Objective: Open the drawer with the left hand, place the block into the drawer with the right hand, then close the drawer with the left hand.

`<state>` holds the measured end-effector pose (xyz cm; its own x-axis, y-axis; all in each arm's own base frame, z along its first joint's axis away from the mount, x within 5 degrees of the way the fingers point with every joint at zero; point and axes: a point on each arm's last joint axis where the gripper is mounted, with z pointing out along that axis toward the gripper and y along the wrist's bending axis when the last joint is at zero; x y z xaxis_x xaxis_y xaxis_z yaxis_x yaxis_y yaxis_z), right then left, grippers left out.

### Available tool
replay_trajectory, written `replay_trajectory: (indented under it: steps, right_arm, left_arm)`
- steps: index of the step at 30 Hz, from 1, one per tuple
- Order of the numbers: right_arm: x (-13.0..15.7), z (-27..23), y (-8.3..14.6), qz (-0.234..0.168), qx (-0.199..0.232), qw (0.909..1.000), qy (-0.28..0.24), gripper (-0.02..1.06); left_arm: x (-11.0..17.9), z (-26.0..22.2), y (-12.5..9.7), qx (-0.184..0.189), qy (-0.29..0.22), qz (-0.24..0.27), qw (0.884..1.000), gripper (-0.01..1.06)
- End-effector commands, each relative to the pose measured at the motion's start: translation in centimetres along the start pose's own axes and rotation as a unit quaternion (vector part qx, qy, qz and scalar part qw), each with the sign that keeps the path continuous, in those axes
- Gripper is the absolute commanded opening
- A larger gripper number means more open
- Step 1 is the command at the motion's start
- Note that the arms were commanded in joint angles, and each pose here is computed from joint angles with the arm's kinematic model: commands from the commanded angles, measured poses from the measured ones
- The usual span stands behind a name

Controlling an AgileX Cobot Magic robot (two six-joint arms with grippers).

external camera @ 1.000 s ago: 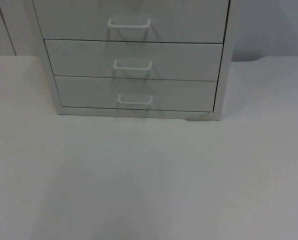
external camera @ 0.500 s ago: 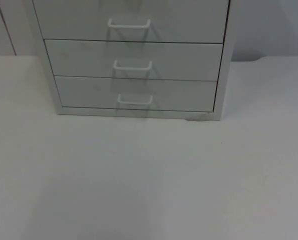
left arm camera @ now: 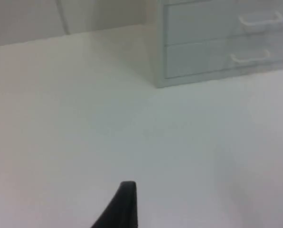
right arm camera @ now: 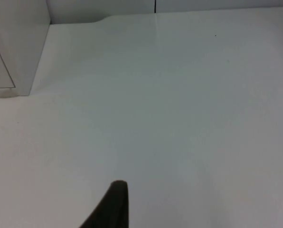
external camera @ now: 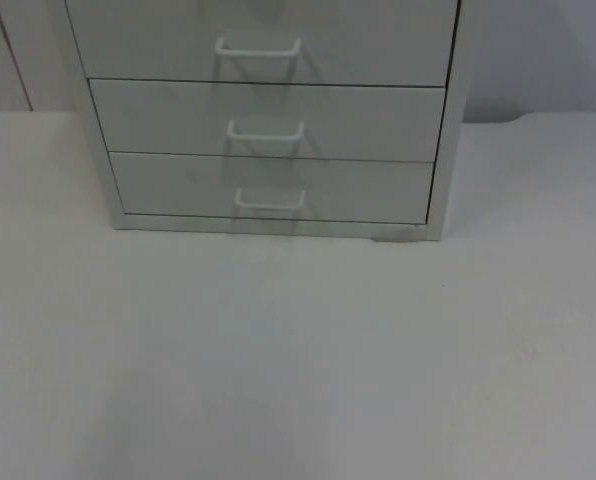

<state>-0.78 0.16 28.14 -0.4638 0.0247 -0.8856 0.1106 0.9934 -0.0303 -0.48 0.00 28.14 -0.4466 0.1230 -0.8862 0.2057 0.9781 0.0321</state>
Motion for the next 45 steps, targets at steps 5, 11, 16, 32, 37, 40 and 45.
replay_trajectory:
  steps: [5,11,16,32,37,40,45]
  right_arm:
    - [0.07,0.07,0.02,0.001,-0.003,1.0000,-0.003,1.04]
    - [0.07,0.07,0.02,0.001,-0.003,1.0000,-0.003,1.04]
    - [0.07,0.07,0.02,0.001,-0.003,1.0000,-0.003,1.04]
    - [0.05,0.07,0.02,0.001,-0.003,1.0000,-0.004,1.04]
    - [0.05,0.07,0.02,0.001,-0.003,1.0000,-0.004,1.04]
    - [0.05,0.07,0.02,0.001,-0.003,1.0000,-0.004,1.04]
    - [0.05,0.07,0.02,0.001,-0.003,1.0000,-0.004,1.04]
  left_arm:
    - [0.25,0.21,-0.42,0.042,0.001,0.023,0.999,1.04]
    - [0.56,0.26,-0.14,0.032,0.004,0.007,0.999,1.04]
    - [0.63,0.30,-0.18,0.034,0.006,0.007,0.999,1.04]
    - [0.63,0.30,-0.18,0.034,0.006,0.007,0.999,1.04]
    - [0.63,0.30,-0.18,0.032,0.006,0.006,0.999,1.04]
    - [0.62,0.31,-0.20,0.015,0.007,-0.003,1.000,1.04]
    - [0.60,0.35,-0.26,-0.043,0.008,-0.033,0.998,1.04]
